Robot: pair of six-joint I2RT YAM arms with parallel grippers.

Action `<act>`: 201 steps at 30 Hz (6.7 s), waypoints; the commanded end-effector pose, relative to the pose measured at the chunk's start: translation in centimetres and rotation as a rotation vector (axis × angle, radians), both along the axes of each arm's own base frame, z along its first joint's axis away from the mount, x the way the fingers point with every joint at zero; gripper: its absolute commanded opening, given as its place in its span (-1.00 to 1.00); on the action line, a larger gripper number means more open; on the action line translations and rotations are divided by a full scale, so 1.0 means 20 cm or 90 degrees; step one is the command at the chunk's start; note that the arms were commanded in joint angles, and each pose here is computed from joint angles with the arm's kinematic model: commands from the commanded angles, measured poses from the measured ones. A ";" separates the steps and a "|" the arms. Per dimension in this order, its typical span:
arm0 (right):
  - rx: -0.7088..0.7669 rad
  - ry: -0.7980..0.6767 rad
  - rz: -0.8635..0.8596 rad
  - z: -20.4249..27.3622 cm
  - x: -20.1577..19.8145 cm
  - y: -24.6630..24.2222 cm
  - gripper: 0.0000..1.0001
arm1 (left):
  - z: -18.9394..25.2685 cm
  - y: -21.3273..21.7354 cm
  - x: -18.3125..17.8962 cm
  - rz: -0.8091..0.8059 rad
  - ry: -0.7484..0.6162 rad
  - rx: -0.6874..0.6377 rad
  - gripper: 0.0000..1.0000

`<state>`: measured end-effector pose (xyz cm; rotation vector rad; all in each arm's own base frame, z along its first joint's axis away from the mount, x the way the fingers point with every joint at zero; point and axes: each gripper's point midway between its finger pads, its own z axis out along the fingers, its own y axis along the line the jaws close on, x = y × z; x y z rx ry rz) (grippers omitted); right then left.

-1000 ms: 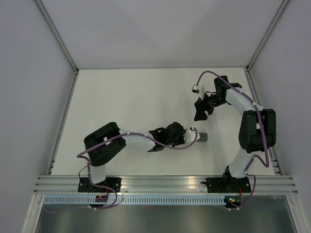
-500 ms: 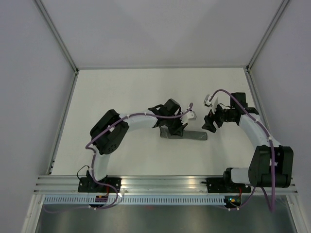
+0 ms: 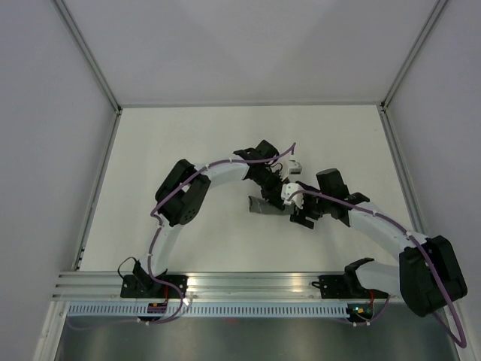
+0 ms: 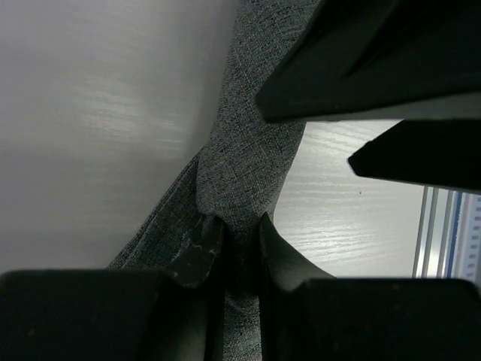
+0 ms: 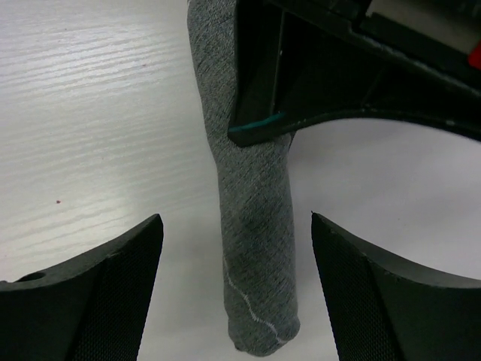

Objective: Fold the napkin, place the utensils inside, and roll it up
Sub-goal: Roll the napkin with the utensil

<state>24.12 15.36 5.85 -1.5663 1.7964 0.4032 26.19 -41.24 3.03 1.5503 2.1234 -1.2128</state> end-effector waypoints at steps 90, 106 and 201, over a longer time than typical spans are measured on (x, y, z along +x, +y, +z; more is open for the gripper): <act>-0.026 0.420 -0.451 -0.37 0.52 0.57 0.33 | 0.00 0.67 0.92 0.796 0.089 0.114 0.10; -0.010 0.430 -0.446 -0.23 0.57 0.51 0.44 | 0.04 0.66 0.91 0.790 0.089 0.105 0.08; 0.078 0.441 -0.484 -0.04 0.83 0.44 -0.37 | 0.02 0.52 0.96 0.726 0.116 0.088 0.05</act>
